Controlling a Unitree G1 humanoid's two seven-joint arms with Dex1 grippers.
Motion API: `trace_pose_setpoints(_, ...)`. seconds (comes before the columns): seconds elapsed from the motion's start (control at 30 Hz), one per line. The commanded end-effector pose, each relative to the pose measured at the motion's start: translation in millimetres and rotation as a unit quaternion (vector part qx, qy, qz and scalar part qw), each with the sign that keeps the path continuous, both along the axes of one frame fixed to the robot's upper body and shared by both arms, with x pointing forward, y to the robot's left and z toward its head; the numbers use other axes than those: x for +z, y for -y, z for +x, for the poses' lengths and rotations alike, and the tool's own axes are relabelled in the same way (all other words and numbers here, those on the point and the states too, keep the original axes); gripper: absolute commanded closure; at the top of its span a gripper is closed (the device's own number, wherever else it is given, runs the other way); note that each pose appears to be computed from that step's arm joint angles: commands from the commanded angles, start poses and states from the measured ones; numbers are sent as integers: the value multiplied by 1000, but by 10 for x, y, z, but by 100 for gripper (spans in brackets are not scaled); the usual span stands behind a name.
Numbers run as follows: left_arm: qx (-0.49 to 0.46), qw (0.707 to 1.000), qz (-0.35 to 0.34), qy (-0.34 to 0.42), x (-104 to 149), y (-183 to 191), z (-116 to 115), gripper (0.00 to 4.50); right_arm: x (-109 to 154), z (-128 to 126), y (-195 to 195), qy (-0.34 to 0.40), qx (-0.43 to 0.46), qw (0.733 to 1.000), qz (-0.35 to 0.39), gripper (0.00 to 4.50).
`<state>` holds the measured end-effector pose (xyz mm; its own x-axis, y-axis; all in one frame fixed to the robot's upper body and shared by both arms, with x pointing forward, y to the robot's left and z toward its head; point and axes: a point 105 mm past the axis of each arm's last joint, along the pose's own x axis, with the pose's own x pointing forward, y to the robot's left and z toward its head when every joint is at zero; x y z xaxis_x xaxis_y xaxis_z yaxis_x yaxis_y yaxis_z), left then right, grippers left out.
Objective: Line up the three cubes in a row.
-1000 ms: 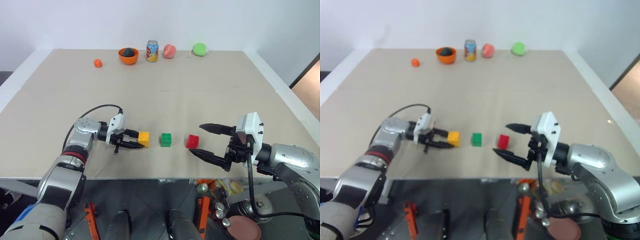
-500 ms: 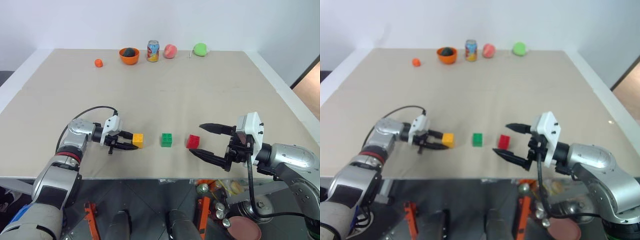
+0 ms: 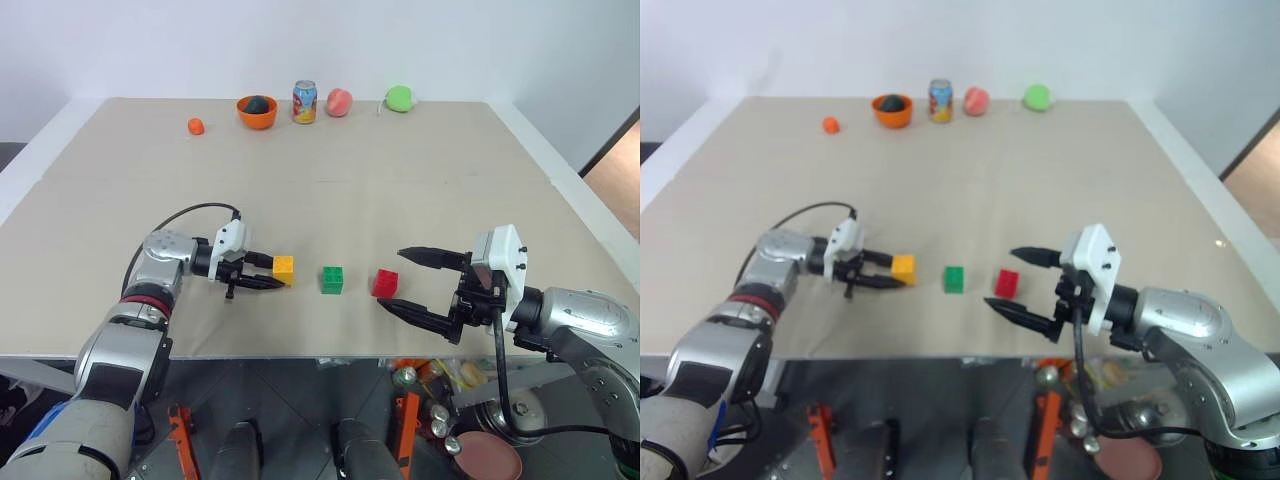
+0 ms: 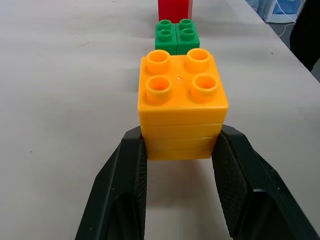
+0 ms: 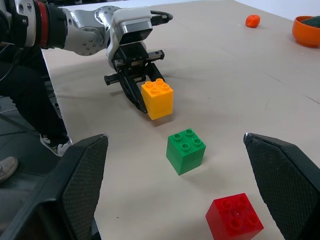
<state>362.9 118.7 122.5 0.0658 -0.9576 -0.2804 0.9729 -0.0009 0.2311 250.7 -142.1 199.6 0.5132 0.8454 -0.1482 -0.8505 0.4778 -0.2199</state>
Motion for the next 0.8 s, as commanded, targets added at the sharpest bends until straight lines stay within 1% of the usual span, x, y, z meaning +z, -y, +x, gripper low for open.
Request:
trace_pose_setpoints(0.03,3,1000,4,17,100,-60,29,322,101,-50,-10,23,4,1000,-4,0)
trace_pose_setpoints(0.3,7,1000,17,13,35,-109,13,322,104,-52,-6,22,5,1000,-4,0)
trace_pose_setpoints(0.8,-9,1000,20,4,-58,-16,-27,322,103,-51,5,21,4,1000,-8,0)
